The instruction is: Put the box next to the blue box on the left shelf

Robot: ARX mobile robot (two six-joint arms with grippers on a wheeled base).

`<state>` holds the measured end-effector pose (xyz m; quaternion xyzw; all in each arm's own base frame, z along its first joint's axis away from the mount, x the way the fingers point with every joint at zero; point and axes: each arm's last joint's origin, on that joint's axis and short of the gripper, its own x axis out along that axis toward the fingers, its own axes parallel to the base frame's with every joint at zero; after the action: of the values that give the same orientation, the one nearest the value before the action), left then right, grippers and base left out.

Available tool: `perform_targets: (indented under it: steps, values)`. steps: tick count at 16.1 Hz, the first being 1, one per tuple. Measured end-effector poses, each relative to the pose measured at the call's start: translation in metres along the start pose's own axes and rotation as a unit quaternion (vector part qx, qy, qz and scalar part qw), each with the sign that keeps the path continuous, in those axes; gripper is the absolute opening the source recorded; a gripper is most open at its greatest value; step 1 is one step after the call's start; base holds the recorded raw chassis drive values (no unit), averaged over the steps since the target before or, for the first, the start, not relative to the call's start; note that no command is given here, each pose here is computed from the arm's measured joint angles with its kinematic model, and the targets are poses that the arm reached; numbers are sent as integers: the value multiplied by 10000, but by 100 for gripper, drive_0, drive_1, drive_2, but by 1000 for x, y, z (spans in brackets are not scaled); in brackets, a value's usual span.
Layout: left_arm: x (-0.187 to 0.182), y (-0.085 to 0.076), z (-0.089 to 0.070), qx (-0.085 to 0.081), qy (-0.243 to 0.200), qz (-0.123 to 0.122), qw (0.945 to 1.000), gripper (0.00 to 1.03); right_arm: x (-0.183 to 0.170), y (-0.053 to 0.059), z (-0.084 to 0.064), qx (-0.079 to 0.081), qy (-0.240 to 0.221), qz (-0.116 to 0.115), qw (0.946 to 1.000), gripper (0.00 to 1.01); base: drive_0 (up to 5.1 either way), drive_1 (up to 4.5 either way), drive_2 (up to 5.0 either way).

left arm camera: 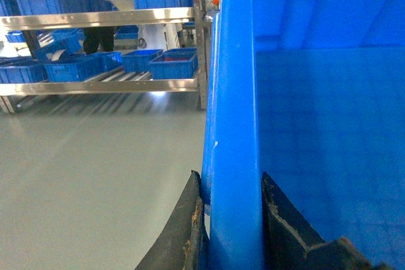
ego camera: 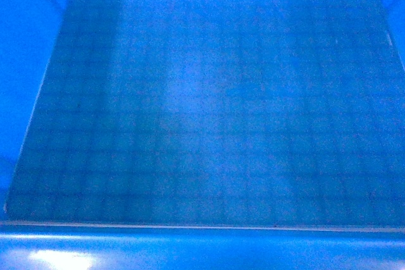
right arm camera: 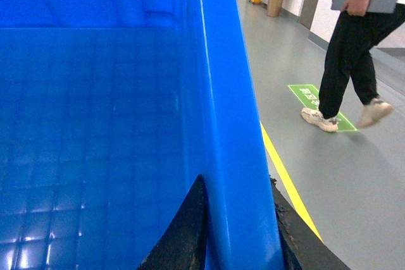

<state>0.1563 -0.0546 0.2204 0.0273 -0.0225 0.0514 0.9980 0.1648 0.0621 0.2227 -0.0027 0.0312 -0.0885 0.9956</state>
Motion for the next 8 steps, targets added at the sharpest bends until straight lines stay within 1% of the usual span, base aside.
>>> perform_targets:
  steps: [7, 8]
  values:
    - [0, 0, 0, 10, 13, -3, 10000, 16, 0, 0, -1, -19, 26, -1, 10000, 16, 9, 435, -417]
    - [0, 0, 0, 1, 2, 4, 10000, 16, 0, 0, 0, 0, -5, -2, 10000, 16, 7, 433, -419]
